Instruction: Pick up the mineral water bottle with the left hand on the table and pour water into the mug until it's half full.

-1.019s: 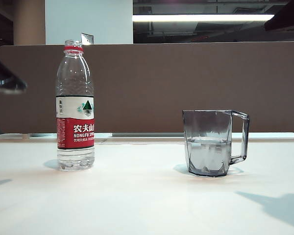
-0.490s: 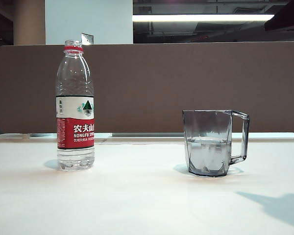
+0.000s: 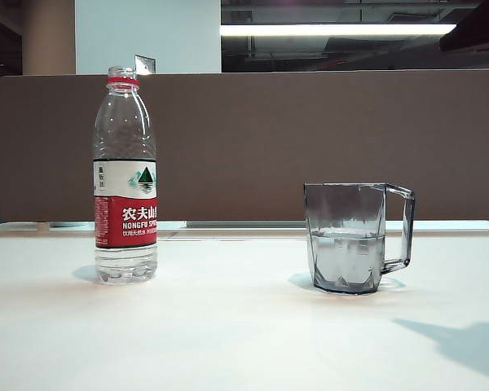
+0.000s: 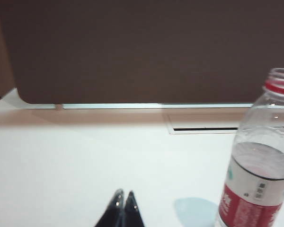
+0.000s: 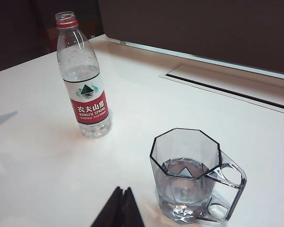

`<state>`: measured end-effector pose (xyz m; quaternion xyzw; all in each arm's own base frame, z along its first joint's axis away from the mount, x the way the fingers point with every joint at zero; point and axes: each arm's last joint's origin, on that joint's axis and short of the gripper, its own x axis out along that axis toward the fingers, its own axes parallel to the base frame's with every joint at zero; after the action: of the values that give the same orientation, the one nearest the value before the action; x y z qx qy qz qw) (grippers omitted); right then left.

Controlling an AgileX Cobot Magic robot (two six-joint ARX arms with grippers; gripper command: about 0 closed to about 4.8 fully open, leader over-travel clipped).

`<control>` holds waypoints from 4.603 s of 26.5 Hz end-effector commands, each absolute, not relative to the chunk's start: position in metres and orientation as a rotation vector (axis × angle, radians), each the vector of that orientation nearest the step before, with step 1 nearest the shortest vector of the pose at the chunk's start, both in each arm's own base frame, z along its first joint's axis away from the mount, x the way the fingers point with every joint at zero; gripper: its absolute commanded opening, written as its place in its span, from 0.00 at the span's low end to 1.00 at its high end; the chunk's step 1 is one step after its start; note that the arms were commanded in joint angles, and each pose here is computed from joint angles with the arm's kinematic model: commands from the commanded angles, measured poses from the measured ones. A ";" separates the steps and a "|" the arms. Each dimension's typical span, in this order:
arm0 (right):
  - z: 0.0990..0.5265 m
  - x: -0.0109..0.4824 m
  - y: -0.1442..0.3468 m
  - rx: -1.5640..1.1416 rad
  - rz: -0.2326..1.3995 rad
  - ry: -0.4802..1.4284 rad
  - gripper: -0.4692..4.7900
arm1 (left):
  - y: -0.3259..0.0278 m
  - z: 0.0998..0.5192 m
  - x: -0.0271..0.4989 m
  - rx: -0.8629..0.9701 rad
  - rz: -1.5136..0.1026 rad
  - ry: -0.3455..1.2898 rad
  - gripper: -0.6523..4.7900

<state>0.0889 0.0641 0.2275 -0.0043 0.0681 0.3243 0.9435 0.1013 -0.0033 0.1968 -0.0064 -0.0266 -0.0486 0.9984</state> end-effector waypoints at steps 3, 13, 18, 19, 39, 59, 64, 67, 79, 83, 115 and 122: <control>0.231 0.089 0.064 -0.006 0.662 0.119 0.09 | -0.001 0.190 0.100 -0.004 -0.081 -0.071 0.11; 0.231 0.088 0.064 -0.005 0.662 0.114 0.09 | -0.001 0.171 0.097 0.000 -0.081 -0.055 0.11; 0.231 0.088 0.064 -0.005 0.662 0.114 0.09 | -0.002 0.171 0.097 0.007 -0.082 -0.054 0.11; 0.231 0.088 0.064 -0.005 0.662 0.115 0.09 | -0.002 0.171 0.097 0.008 -0.082 -0.053 0.11; 0.231 0.088 0.064 -0.005 0.662 0.114 0.09 | -0.001 0.171 0.097 -0.006 -0.081 -0.056 0.11; 0.211 0.094 0.048 0.049 0.447 -0.082 0.09 | -0.002 0.171 0.097 -0.005 -0.081 -0.056 0.11; 0.200 0.095 0.027 0.054 0.220 -0.139 0.09 | -0.002 0.171 0.097 -0.005 -0.082 -0.056 0.11; 0.196 0.095 0.013 0.047 0.079 -0.166 0.09 | -0.002 0.171 0.097 -0.006 -0.082 -0.056 0.11; 0.177 0.096 -0.002 0.032 -0.078 -0.130 0.09 | -0.002 0.171 0.097 -0.005 -0.082 -0.056 0.11; 0.175 0.097 -0.001 0.029 -0.038 -0.112 0.09 | -0.002 0.171 0.097 -0.005 -0.082 -0.056 0.11; 0.171 0.097 0.000 0.028 -0.037 -0.065 0.09 | -0.002 0.171 0.097 -0.005 -0.082 -0.056 0.11; 0.171 0.097 0.000 0.028 -0.037 -0.062 0.09 | -0.002 0.171 0.097 -0.005 -0.082 -0.056 0.11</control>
<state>0.0971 -0.0002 0.1700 0.0151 -0.0230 -0.0178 0.9995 0.0975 -0.0014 0.1685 0.0002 -0.0206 -0.0391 0.9990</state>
